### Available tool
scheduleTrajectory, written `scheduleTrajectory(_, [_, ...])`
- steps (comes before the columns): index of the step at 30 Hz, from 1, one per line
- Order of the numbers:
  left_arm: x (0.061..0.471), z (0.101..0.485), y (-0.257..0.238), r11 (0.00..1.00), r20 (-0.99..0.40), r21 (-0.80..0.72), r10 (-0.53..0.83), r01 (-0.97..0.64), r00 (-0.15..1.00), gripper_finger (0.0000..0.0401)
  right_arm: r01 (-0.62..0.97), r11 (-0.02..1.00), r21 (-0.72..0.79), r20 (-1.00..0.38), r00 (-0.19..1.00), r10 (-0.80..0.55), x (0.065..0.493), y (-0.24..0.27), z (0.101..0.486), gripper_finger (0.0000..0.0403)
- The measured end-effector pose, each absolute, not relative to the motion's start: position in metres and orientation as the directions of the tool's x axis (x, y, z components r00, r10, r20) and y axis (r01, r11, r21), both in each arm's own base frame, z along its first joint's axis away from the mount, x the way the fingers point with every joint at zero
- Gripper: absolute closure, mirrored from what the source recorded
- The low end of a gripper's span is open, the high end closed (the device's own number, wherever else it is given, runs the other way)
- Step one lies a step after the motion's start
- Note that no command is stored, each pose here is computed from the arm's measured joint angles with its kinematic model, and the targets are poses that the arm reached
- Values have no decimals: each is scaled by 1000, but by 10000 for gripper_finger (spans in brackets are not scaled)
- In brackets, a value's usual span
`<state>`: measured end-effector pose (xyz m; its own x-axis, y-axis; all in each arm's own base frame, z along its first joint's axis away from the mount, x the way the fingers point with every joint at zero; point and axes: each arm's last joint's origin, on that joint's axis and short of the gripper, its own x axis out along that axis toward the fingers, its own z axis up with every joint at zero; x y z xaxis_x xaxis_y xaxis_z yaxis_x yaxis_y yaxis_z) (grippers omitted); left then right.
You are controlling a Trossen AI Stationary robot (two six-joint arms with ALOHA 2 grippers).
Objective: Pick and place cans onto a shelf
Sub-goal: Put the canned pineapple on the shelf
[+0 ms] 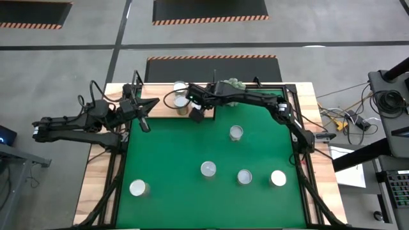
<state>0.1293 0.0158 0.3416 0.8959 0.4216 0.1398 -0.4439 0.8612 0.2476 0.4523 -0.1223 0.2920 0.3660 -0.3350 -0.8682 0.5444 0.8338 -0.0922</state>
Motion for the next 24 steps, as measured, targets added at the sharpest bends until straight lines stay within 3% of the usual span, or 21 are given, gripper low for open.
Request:
scheduleTrajectory(7, [129, 342, 16, 862, 140, 243, 422, -444, 896, 401, 521, 848, -97, -848, 402, -344, 448, -121, 319, 72])
scheduleTrajectory(12, [129, 342, 16, 863, 143, 242, 422, -445, 896, 401, 344, 928, -144, -851, 436, -293, 448, -120, 321, 104])
scheduleTrajectory(16, [129, 342, 16, 863, 142, 242, 421, -444, 896, 401, 125, 981, -146, -872, 453, -188, 452, -119, 313, 170])
scheduleTrajectory(24, [129, 342, 16, 862, 141, 243, 422, -444, 896, 401, 119, 978, -170, -868, 453, -206, 453, -126, 310, 347])
